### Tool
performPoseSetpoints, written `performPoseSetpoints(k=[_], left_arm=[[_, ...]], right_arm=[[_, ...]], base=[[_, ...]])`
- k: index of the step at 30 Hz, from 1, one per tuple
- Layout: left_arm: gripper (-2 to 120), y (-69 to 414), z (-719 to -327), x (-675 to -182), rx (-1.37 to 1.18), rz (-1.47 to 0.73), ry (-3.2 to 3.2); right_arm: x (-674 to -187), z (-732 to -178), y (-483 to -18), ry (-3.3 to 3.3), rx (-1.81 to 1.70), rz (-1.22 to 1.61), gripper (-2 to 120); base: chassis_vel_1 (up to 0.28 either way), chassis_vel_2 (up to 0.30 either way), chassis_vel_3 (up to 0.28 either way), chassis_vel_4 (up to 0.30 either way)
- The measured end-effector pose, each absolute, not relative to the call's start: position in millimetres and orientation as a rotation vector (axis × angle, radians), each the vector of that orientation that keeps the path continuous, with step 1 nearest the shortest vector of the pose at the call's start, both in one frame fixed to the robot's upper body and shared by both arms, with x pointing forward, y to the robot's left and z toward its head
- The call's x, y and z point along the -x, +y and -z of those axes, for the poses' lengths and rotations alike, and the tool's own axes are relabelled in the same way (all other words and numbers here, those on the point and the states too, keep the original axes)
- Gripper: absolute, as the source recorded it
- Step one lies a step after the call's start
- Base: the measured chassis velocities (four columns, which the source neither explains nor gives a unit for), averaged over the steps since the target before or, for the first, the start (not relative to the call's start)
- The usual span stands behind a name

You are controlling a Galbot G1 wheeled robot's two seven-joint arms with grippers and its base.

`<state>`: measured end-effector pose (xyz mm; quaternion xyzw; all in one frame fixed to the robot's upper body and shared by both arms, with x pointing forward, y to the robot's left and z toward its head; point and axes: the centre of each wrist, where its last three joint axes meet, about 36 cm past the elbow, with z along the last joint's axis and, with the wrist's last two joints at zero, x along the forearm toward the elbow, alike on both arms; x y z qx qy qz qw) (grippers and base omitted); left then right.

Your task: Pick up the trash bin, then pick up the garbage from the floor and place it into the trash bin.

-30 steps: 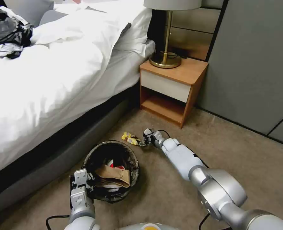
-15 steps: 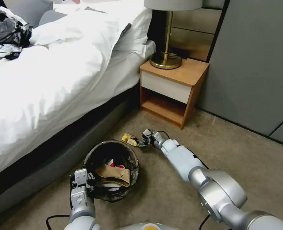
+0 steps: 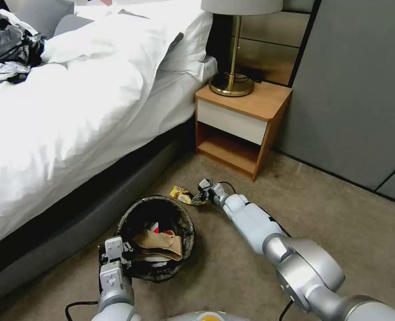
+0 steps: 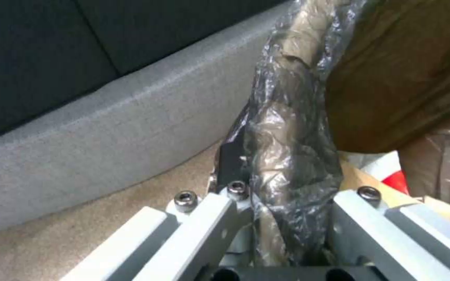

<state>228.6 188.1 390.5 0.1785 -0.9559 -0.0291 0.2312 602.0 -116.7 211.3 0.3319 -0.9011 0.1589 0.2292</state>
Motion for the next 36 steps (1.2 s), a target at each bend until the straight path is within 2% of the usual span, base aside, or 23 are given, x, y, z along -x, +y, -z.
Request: performPoseSetpoints(k=[36], left_arm=[[0, 179.4, -392.0, -218.7, -0.507, 0.091, -2.627]], right_arm=[[-586.2, -193.0, -122.4, -2.300, -0.846, -0.347, 100]], base=[[0.000, 0.000, 0.000, 0.000]])
